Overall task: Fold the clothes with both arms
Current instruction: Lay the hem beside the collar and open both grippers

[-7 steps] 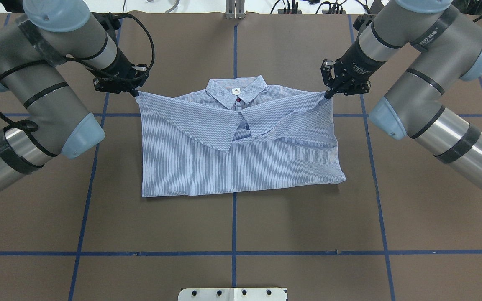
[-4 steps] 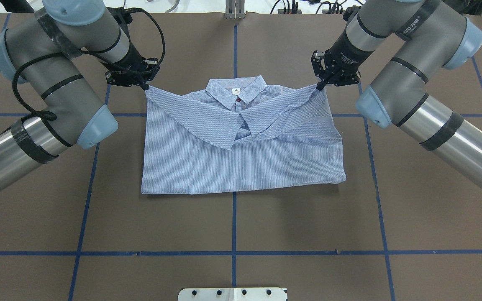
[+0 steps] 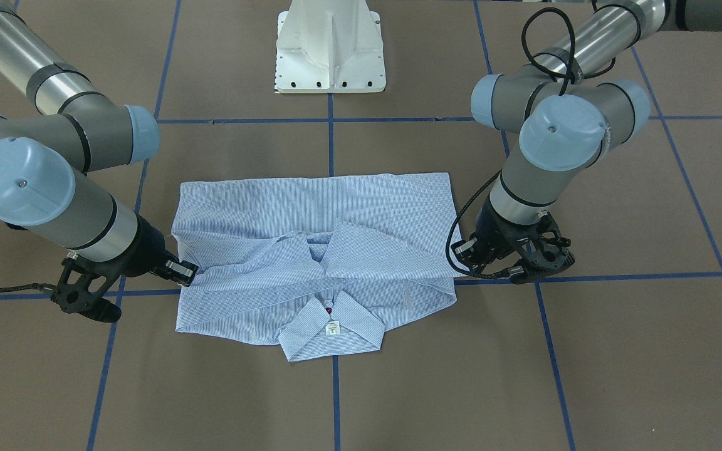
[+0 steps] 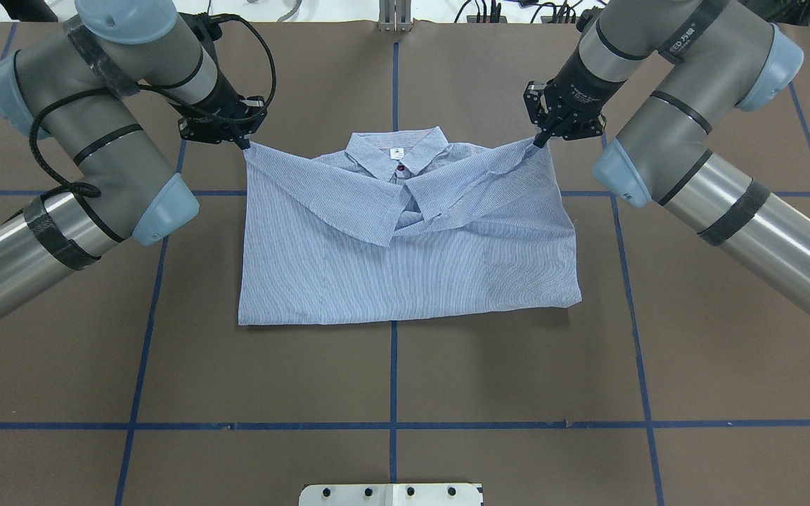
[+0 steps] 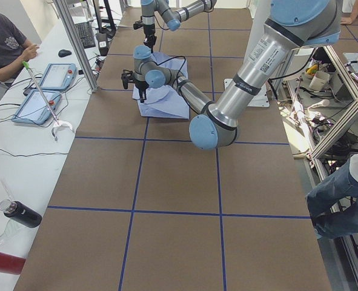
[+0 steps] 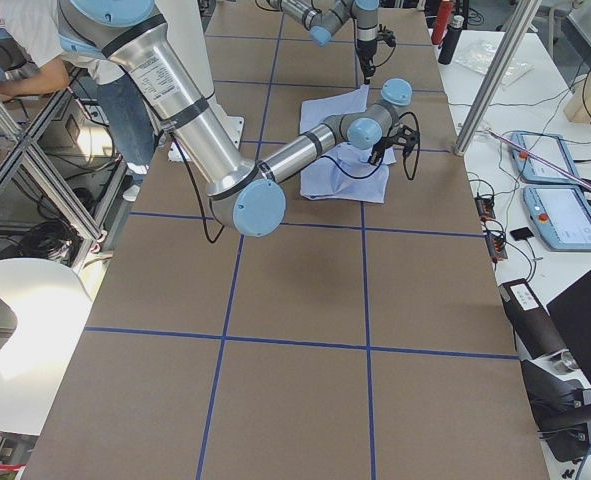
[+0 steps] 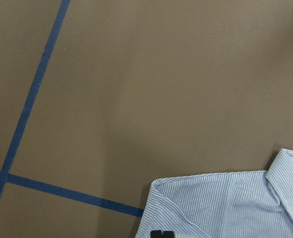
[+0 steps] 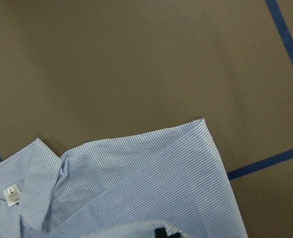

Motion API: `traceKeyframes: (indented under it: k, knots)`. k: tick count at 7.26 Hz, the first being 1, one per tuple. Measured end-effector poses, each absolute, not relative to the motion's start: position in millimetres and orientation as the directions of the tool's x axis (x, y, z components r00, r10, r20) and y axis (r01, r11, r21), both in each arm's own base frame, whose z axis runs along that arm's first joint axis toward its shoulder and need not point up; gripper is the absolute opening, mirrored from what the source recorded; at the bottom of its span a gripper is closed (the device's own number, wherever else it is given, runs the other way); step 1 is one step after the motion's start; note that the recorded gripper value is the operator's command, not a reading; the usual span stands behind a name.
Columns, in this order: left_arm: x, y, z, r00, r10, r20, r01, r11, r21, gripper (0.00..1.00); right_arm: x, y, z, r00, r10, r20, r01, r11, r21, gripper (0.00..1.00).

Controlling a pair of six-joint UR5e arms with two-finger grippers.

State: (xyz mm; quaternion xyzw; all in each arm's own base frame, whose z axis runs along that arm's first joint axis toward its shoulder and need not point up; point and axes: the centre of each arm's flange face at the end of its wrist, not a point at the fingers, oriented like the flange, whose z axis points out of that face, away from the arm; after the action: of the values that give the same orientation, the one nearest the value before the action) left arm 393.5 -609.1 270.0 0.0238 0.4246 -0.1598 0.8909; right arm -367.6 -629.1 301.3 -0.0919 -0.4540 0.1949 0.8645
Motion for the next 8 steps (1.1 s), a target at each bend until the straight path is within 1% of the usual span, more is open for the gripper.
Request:
traceKeyframes:
  k: [5, 6, 7, 8]
  knots:
    - [387, -631, 289, 0.575, -0.271, -0.772, 0.328, 0.941, -0.086, 0.0, -367, -648, 298, 0.503, 0.425, 0.752, -0.266, 0.905, -0.333, 0.0]
    - [387, -631, 288, 0.574, -0.271, -0.773, 0.329, 0.941, -0.086, 0.0, -370, -650, 297, 0.504, 0.425, 0.752, -0.265, 0.905, -0.333, 0.05]
    - [387, -631, 286, 0.573, -0.27, -0.774, 0.329, 0.941, -0.085, 0.0, -371, -651, 295, 0.501, 0.419, 0.757, -0.263, 0.907, -0.328, 0.99]
    - [387, -631, 286, 0.573, -0.27, -0.774, 0.329, 0.941, -0.085, 0.0, -373, -651, 294, 0.497, 0.41, 0.765, -0.26, 0.911, -0.32, 1.0]
